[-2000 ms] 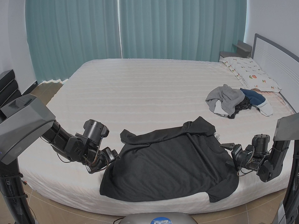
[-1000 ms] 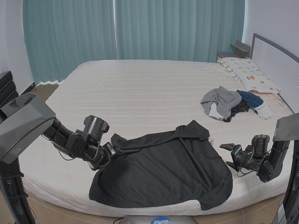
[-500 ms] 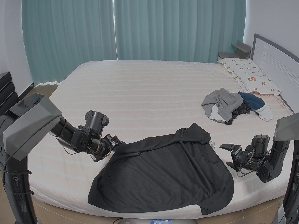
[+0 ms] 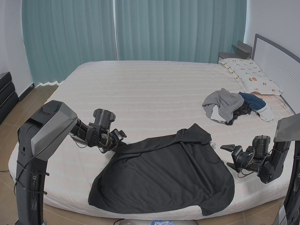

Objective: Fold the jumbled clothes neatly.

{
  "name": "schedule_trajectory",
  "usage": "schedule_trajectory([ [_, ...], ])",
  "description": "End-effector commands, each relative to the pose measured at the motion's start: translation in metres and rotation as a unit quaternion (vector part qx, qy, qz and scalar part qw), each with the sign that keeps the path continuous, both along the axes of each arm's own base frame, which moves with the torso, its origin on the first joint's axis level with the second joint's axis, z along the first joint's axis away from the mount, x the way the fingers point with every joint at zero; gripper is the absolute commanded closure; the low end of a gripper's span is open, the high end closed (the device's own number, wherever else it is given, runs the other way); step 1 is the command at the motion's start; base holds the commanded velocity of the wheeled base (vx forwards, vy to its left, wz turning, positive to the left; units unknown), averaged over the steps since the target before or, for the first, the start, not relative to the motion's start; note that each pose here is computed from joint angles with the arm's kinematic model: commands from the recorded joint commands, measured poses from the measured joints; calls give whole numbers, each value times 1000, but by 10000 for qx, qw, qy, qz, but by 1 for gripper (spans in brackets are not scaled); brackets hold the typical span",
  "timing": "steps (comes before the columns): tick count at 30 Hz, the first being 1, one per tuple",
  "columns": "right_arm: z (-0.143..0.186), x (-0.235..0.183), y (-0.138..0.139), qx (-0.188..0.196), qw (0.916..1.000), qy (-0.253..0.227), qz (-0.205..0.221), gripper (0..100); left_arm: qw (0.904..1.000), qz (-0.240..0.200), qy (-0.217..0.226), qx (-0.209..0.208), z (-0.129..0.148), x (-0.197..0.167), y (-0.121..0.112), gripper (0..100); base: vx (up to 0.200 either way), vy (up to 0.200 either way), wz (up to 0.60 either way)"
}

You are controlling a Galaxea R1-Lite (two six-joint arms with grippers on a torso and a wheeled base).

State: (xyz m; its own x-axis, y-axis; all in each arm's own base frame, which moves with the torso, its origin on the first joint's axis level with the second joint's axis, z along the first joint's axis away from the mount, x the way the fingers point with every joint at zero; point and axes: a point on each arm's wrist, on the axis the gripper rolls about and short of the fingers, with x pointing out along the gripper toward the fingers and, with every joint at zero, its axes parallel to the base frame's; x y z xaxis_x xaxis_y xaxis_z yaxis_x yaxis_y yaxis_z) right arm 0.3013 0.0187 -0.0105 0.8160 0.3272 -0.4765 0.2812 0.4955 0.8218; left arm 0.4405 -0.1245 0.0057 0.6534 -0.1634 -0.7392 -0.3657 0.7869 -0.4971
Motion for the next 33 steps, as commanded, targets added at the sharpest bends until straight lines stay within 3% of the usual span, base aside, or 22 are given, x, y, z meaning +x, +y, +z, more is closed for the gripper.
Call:
schedule_trajectory([
  [1,0,0,0,8,10000,1,-3,0,9999,32,132,57,-28,12,1,0,0,0,0],
  [2,0,0,0,8,10000,1,-3,0,9999,32,110,51,-28,14,0,100,0,0,0],
  [11,0,1,0,8,10000,-7,5,0,9990,326,-296,46,-12,25,8,100,0,0,0],
  [13,0,0,0,8,10000,1,5,0,9942,817,-696,98,-7,36,15,100,0,0,0],
  [17,-1,1,1,2,10000,-2,24,0,9892,1100,-963,81,-1,43,28,100,0,0,0],
  [22,-1,1,1,-2,10000,-2,17,0,9858,1168,-1204,20,3,48,33,100,0,0,0],
  [24,-1,1,2,-14,10000,5,13,0,9844,1151,-1330,4,-8,51,32,100,0,0,0],
  [31,-2,3,2,-13,9999,-115,-11,0,9872,1046,-1196,155,-18,49,33,100,0,0,0],
  [32,-2,4,2,-10,9998,-177,-19,0,9873,1053,-1181,160,-19,49,33,0,0,0,0],
  [33,-2,4,2,-12,9998,-207,-26,0,9876,1047,-1158,162,-19,48,34,0,0,0,0],
])
